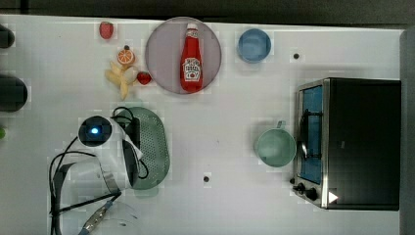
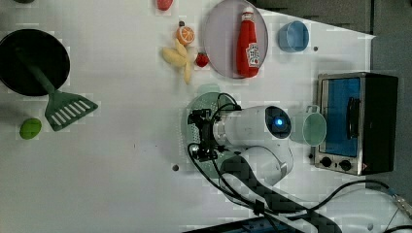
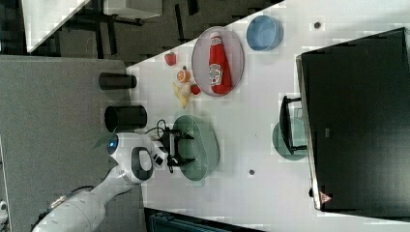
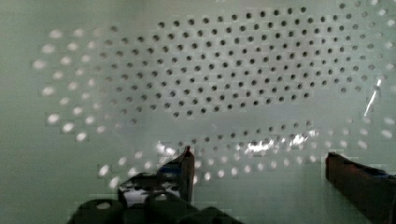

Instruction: Drag strainer right to left.

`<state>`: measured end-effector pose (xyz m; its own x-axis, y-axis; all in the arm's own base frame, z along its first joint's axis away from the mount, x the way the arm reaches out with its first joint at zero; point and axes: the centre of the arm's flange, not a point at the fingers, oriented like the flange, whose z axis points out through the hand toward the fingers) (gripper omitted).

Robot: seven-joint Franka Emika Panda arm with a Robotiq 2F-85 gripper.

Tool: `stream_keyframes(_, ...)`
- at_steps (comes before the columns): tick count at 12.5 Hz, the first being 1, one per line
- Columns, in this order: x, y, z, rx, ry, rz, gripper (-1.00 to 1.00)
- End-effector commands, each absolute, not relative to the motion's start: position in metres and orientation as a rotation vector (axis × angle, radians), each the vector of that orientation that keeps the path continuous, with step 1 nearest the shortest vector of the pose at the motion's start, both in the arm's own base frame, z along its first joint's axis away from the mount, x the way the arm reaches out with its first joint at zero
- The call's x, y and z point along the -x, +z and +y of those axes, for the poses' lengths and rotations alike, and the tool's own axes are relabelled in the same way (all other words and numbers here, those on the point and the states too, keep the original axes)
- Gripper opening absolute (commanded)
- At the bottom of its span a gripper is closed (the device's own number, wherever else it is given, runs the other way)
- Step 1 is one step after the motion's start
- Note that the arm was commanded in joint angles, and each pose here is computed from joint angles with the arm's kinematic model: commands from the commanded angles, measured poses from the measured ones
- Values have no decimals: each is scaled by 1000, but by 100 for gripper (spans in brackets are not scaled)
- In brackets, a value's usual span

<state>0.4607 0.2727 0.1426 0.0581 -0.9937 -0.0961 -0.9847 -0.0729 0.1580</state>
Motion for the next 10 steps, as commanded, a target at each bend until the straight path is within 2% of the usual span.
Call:
stream_keyframes(1, -463, 155, 311, -2239, -253, -2193, 100)
stream_keyframes(10, -458, 155, 369, -2253, -335, -2228, 100)
